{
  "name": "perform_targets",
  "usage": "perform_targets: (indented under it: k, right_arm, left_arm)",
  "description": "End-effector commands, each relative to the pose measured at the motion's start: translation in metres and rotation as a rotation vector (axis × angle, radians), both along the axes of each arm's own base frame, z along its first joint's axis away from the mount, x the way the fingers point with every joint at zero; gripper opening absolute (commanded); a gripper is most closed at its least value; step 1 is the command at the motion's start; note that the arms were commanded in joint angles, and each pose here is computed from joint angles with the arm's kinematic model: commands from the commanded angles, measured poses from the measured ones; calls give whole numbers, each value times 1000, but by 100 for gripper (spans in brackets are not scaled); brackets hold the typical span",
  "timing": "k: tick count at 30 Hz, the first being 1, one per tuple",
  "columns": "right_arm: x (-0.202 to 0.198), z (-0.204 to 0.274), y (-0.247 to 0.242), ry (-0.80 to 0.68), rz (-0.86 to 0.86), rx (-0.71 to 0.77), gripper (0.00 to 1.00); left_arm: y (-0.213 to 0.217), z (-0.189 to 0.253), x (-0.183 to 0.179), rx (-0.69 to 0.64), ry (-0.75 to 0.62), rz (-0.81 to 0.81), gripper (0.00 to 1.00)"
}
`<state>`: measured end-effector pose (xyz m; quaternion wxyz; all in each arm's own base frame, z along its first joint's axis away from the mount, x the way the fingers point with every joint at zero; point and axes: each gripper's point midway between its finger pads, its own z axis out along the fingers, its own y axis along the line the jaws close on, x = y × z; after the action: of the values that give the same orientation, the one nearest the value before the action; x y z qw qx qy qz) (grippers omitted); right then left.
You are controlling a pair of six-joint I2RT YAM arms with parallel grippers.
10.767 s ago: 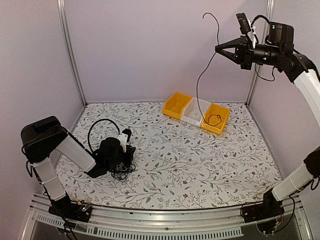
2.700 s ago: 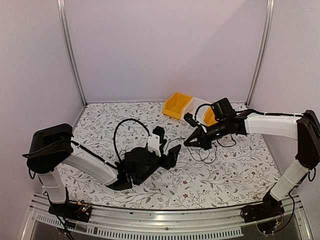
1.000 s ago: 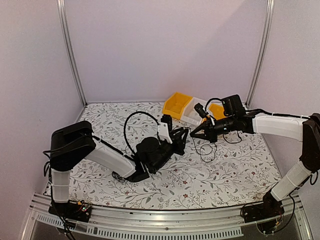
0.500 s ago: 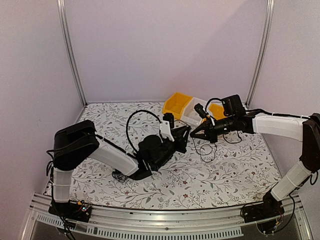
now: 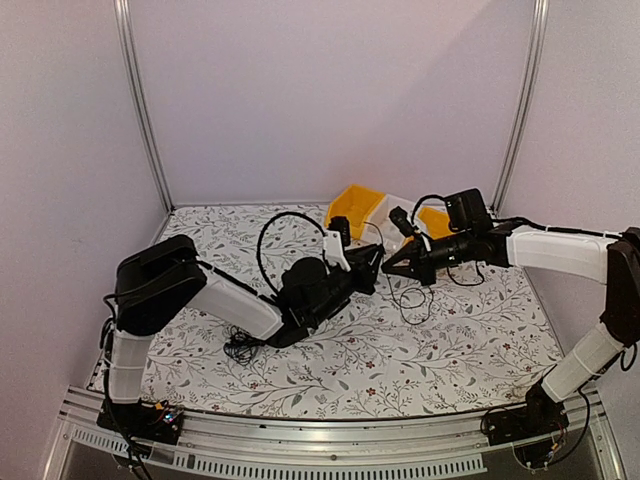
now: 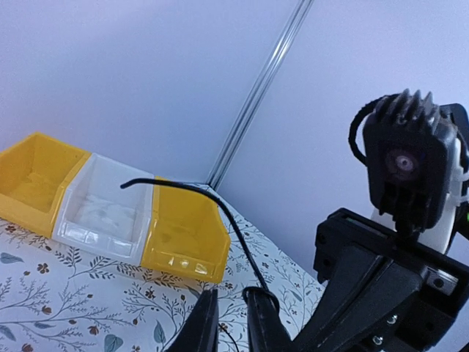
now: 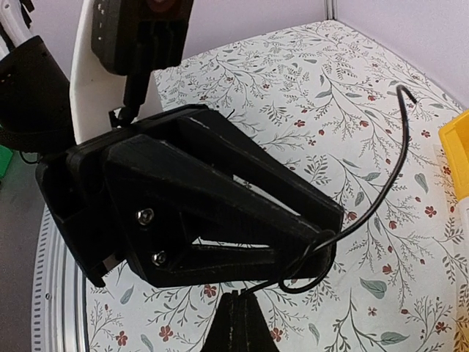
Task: Untangle the cables
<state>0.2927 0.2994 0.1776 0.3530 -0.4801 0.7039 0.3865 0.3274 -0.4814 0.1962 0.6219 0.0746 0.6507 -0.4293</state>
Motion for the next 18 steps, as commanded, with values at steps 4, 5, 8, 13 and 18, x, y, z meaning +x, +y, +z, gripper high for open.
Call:
perform_targets:
  k: [4, 5, 8, 13, 18]
  right_arm:
    - [-9, 3, -3, -29, 10, -14, 0]
    - [-9, 3, -4, -28, 11, -13, 0]
    - [-9, 6, -3, -26, 12, -7, 0]
    - [-9, 8, -4, -23, 8, -2, 0]
    - [-9, 8, -3, -15, 10, 3, 0]
  left_arm:
    - [21, 27, 42, -45, -59, 81, 12]
    - [30, 33, 48, -56, -74, 102, 12]
    - [50, 44, 58, -74, -95, 144, 12]
    - [86, 52, 65, -79, -109, 230, 12]
    - [98, 47, 58, -35, -119, 213, 13]
